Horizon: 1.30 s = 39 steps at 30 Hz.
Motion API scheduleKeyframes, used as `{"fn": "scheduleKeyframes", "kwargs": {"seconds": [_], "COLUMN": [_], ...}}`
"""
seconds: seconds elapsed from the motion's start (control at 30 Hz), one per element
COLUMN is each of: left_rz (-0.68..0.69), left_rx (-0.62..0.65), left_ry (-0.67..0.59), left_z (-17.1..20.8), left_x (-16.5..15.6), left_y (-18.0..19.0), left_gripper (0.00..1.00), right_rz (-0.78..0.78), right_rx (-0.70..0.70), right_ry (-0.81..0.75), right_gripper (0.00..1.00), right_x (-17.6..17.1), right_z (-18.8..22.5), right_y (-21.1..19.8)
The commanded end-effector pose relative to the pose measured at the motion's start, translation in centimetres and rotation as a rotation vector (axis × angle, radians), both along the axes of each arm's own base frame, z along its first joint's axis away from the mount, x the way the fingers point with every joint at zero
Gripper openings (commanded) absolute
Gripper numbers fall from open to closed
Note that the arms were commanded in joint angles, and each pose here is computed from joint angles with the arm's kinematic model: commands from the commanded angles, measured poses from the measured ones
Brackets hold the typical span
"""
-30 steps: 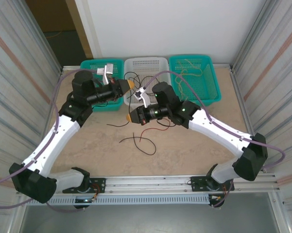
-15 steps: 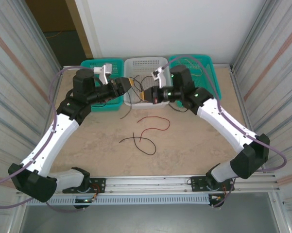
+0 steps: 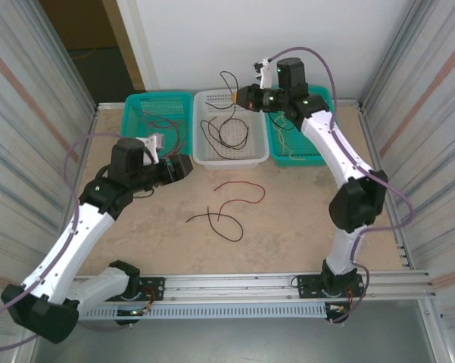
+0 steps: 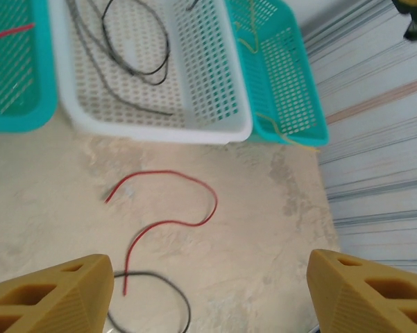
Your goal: Untangle the cables
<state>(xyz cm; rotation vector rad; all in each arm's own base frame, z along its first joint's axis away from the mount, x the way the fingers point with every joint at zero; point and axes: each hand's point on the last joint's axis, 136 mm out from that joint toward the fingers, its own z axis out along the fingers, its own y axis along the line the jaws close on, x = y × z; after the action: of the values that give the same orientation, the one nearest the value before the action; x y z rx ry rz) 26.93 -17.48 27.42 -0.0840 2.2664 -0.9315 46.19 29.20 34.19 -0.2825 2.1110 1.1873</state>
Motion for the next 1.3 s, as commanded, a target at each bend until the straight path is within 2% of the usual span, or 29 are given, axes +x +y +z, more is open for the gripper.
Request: {"fn": "scheduleKeyframes", "kwargs": {"seconds": [0.0,0.07,0.1,0.13,0.33,0.57,0.67,0.8,1.0,1.2,1.27], "left_rz": [0.043,0.047,0.05,0.056,0.084,0.08,0.067,0.057,0.063,0.064,0.058], "left_rx": [0.021,0.006,0.005,0.007,0.053,0.063,0.059,0.056,0.071,0.067,0.062], "left_ry": [0.076,0.122,0.142,0.163,0.249,0.23,0.225,0.219,0.185,0.168,0.174], "left_z": [-3.1,-4.7,-5.5,-6.3,-9.4,-8.5,-8.0,-7.6,-6.8,-6.7,-6.9], "left_x": [-1.5,-2.4,-2.8,-3.1,-4.1,-3.2,-3.0,-3.2,-3.9,-4.1,-3.9], "left_y": [1.3,1.4,1.5,1.6,2.5,2.2,1.9,1.8,2.6,2.7,2.5], "left_gripper": [0.73,0.7,0.7,0.68,0.62,0.59,0.58,0.57,0.57,0.58,0.58], "right_rz": [-0.06,-0.087,-0.09,-0.091,-0.065,0.027,0.075,0.146,0.261,0.255,0.261], "right_rx": [-0.095,-0.131,-0.139,-0.145,-0.236,-0.554,-0.649,-0.773,-0.865,-0.959,-0.979], "right_ry": [0.116,0.178,0.192,0.199,0.186,0.257,0.318,0.384,0.447,0.452,0.449], "right_gripper": [0.14,0.36,0.58,0.63,0.59,0.59,0.61,0.55,0.47,0.35,0.28], "right_x": [1.9,2.4,2.2,1.7,-5.2,-16.6,-19.6,-21.9,-24.1,-24.1,-24.1], "right_z": [-5.0,-7.4,-8.0,-8.6,-11.0,-18.8,-22.4,-26.3,-30.4,-32.6,-32.9], "right_y": [-0.6,-1.0,-1.1,-1.1,-0.5,-1.0,-1.3,-1.0,0.4,0.1,0.1]}}
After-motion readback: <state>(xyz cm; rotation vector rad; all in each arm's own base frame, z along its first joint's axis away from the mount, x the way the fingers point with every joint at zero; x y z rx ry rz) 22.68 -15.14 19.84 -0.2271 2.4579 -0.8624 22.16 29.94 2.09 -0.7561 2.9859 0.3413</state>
